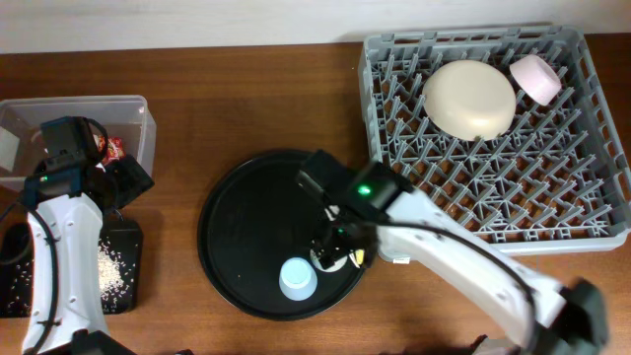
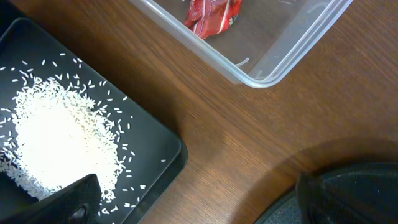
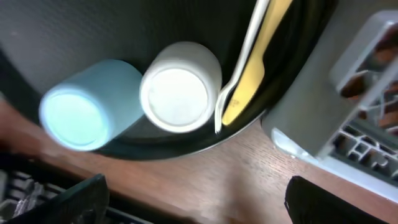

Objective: Sort waste into correct bins and load items into the dishwasher rack
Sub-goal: 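Return the right gripper to the tray and grasp the white cup, then carry the white cup into the rack and set it upside down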

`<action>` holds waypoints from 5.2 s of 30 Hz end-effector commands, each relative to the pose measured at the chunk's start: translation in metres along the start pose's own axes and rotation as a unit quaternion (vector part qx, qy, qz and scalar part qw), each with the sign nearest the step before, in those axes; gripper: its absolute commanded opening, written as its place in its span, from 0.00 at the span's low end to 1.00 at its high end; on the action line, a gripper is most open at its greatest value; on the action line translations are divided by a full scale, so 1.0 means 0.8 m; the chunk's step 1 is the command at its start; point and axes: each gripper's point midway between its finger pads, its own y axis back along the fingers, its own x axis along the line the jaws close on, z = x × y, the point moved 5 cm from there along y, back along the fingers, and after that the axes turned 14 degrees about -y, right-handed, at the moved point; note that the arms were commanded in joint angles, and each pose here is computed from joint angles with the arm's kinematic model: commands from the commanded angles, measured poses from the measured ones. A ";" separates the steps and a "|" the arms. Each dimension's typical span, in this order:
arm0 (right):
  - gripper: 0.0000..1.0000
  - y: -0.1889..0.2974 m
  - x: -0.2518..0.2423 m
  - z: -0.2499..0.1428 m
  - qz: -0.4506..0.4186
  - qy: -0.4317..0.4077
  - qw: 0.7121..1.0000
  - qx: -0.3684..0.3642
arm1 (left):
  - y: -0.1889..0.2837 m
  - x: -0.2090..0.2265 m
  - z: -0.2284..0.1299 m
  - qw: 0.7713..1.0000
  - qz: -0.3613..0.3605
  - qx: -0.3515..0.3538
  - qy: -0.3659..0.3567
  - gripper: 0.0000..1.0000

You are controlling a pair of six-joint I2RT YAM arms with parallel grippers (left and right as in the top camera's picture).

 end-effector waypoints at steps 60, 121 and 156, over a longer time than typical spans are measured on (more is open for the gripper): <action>0.59 -0.140 0.012 0.005 0.037 -0.013 0.999 -0.015 | 0.002 0.000 0.004 1.000 -0.002 -0.005 0.008 0.99; 0.38 -0.008 -0.255 0.085 -0.087 -0.244 0.963 -0.069 | 0.002 0.000 0.004 1.000 -0.002 -0.005 0.008 0.99; 0.86 0.042 -0.246 0.088 -0.069 -0.224 0.968 -0.094 | 0.002 0.000 0.004 1.000 -0.002 -0.005 0.008 0.99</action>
